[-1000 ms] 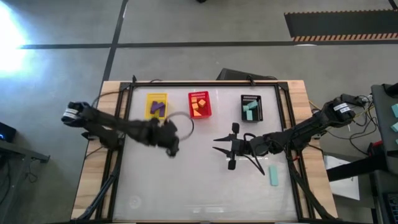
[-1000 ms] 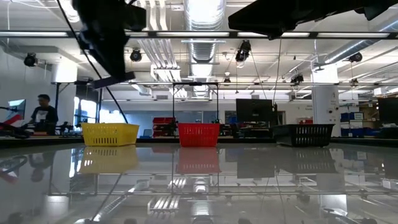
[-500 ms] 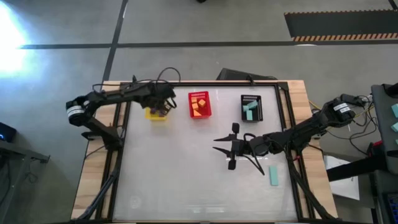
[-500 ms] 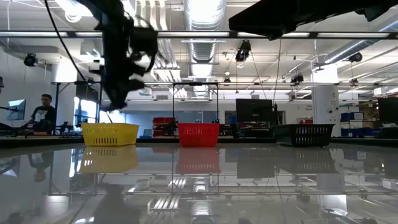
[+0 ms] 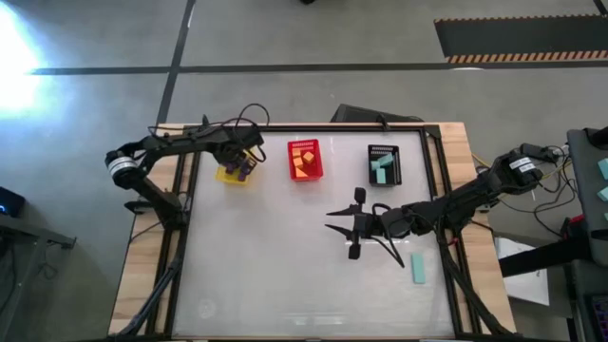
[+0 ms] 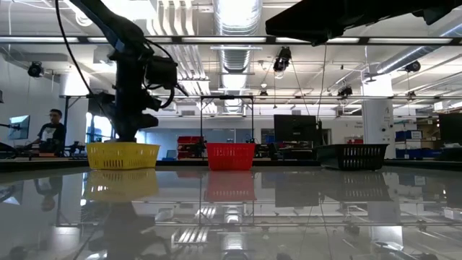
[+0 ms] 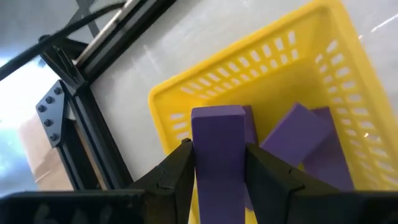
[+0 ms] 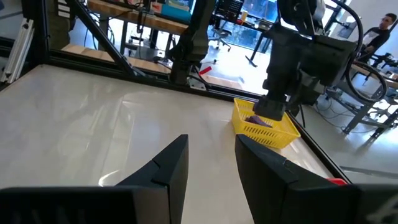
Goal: Sort & place blocks by color
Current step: Put the purple block into the yellow bin, then put the blue block into the black bin
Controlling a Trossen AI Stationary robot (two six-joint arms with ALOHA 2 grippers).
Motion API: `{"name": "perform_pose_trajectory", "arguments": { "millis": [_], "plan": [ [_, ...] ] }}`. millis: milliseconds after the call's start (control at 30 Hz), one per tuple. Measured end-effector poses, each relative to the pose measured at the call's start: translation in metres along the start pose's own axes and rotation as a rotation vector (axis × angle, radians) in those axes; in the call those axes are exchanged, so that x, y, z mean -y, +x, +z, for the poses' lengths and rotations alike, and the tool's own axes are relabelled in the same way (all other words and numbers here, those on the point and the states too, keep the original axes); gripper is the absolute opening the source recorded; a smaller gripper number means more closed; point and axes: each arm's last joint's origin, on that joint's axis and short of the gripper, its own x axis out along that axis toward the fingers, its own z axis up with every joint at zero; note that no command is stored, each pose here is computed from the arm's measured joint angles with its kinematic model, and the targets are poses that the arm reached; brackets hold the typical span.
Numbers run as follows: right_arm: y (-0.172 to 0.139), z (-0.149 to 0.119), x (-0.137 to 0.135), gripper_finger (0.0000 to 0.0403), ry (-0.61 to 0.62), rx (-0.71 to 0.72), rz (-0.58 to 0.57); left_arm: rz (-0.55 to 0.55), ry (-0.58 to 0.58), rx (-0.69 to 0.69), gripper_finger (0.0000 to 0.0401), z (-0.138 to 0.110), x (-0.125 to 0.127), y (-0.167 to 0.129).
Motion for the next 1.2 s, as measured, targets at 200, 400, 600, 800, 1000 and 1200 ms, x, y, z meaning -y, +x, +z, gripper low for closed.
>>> {"name": "perform_pose_trajectory", "arguments": {
  "millis": [200, 400, 600, 800, 1000, 1200],
  "plan": [
    [0.000, 0.000, 0.000, 0.0123, 0.000, 0.000, 0.000, -0.003, -0.007, 0.009, 0.0109, 0.000, 0.000, -0.001],
    [0.000, 0.000, 0.000, 0.0123, 0.000, 0.000, 0.000, -0.003, -0.008, 0.010, 0.0115, 0.000, 0.000, -0.001],
    [0.000, 0.000, 0.000, 0.0123, 0.001, 0.000, 0.000, -0.008, -0.017, 0.024, 0.0147, 0.001, 0.000, 0.000],
    [0.000, 0.000, 0.000, 0.0123, -0.001, 0.000, 0.000, -0.014, -0.011, 0.032, 0.0174, 0.000, 0.002, -0.004],
    [0.000, -0.001, 0.000, 0.0123, 0.042, -0.007, 0.001, -0.090, 0.025, 0.151, 0.0180, -0.011, 0.012, -0.039],
    [0.000, -0.009, -0.002, 0.0123, 0.167, -0.087, 0.010, -0.249, 0.038, 0.319, 0.0180, -0.039, 0.031, -0.091]
  ]
}}
